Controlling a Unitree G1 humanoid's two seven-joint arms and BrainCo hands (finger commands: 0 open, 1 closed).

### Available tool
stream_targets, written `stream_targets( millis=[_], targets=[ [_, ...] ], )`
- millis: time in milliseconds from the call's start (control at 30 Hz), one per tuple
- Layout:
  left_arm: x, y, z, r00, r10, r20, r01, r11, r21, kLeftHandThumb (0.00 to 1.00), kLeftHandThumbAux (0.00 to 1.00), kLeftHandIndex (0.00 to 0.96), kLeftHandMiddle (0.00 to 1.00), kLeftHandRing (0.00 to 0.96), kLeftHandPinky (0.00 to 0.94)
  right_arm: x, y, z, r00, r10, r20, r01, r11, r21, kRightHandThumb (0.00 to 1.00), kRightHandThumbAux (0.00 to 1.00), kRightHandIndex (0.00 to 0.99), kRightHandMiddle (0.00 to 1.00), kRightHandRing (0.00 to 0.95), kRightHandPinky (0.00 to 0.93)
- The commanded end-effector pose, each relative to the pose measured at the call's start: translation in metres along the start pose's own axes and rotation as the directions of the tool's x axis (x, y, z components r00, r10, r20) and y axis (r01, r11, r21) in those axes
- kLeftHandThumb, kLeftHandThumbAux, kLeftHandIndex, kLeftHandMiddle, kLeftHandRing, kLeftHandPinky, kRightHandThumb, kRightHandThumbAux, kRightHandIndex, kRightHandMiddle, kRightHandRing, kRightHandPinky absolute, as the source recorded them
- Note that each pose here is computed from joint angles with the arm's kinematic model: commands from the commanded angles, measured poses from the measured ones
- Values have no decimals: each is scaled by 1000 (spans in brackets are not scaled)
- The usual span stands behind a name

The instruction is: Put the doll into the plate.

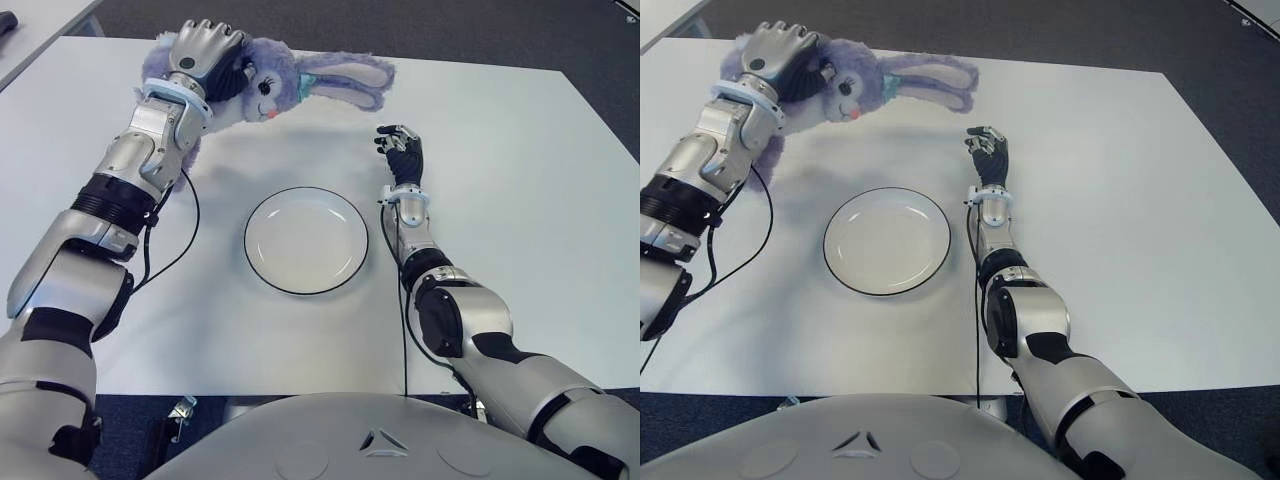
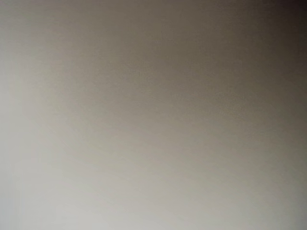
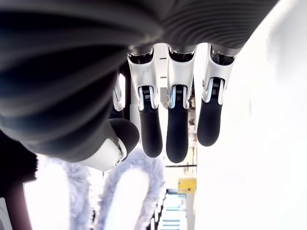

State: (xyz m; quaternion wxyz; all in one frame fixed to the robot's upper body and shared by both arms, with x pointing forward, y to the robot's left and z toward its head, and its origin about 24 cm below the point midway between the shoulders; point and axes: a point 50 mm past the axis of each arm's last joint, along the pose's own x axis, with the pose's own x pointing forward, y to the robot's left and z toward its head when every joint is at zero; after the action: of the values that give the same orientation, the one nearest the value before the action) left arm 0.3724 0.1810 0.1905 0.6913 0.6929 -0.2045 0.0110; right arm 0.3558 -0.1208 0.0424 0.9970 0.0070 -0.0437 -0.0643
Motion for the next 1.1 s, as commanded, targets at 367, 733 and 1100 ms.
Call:
stream_targets(
  millis=[367, 733, 1100],
  targets=[
    [-16, 11, 16, 998, -35, 53, 36, 999, -19, 747, 694, 442, 816, 815, 803, -76, -18, -93, 917, -34, -398, 14, 998, -55, 723, 730, 416, 358, 420, 364],
    [-23, 19, 29, 995, -23, 92, 27, 999, -39, 747, 694, 442, 826, 825, 825, -76, -18, -93, 917, -35, -396, 14, 998, -57, 723, 730, 416, 350, 407, 335],
    [-30, 25, 44, 990, -12, 140, 7, 999, 37, 749, 694, 443, 819, 816, 758, -76, -19, -93, 920, -35, -391, 14, 998, -57, 722, 730, 415, 352, 415, 371]
  ],
)
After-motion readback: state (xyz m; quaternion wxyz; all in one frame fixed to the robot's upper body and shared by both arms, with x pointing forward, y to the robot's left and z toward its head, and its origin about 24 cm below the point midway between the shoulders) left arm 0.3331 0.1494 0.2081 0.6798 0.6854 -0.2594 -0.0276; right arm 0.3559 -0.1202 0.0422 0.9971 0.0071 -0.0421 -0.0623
